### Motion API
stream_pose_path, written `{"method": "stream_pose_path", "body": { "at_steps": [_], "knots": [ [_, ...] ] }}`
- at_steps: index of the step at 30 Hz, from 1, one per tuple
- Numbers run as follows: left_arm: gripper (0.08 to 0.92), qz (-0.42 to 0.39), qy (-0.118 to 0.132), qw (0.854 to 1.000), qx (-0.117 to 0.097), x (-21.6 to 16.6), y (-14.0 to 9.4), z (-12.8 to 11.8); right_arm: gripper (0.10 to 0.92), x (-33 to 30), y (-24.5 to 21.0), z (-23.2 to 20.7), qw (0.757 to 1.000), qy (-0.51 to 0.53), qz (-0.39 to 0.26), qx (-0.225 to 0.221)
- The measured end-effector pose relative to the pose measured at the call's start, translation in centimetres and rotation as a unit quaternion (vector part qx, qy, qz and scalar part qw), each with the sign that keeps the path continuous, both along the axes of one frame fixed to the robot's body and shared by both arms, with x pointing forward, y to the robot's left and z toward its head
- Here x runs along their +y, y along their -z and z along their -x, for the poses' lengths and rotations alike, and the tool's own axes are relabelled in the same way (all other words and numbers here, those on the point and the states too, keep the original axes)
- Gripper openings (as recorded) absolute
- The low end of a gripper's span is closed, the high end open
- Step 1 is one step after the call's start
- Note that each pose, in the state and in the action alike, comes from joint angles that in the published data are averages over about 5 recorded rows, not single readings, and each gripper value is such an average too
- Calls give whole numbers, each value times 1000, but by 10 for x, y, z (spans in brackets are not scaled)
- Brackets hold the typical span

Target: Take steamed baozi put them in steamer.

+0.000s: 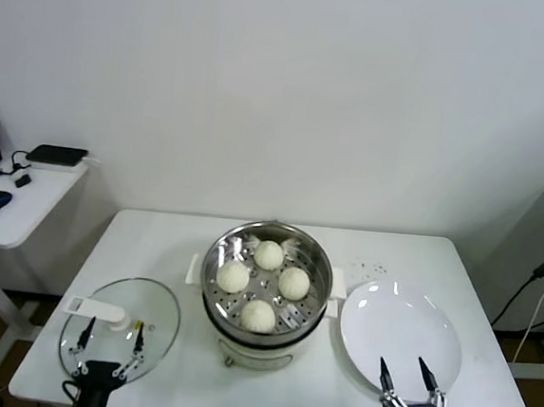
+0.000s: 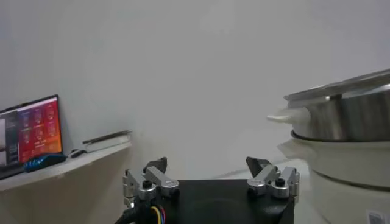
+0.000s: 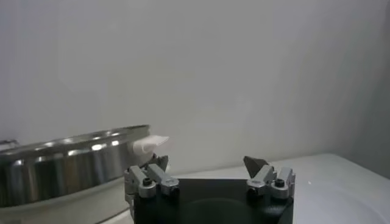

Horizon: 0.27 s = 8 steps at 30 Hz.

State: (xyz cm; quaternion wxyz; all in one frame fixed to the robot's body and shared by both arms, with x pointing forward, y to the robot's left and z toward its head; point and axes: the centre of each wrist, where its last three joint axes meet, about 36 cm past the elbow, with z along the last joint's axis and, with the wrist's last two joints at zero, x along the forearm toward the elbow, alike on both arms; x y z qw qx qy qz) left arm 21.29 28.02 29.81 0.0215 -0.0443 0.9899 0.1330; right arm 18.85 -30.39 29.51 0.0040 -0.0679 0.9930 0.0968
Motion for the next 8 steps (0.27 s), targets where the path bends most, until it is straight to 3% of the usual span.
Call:
{"method": "stream_pose_path", "body": {
  "at_steps": [8],
  "knots": [
    [823, 0, 1, 1000, 1, 0, 0, 1, 823, 3, 4, 10, 1000, 15, 2, 11]
  ]
}}
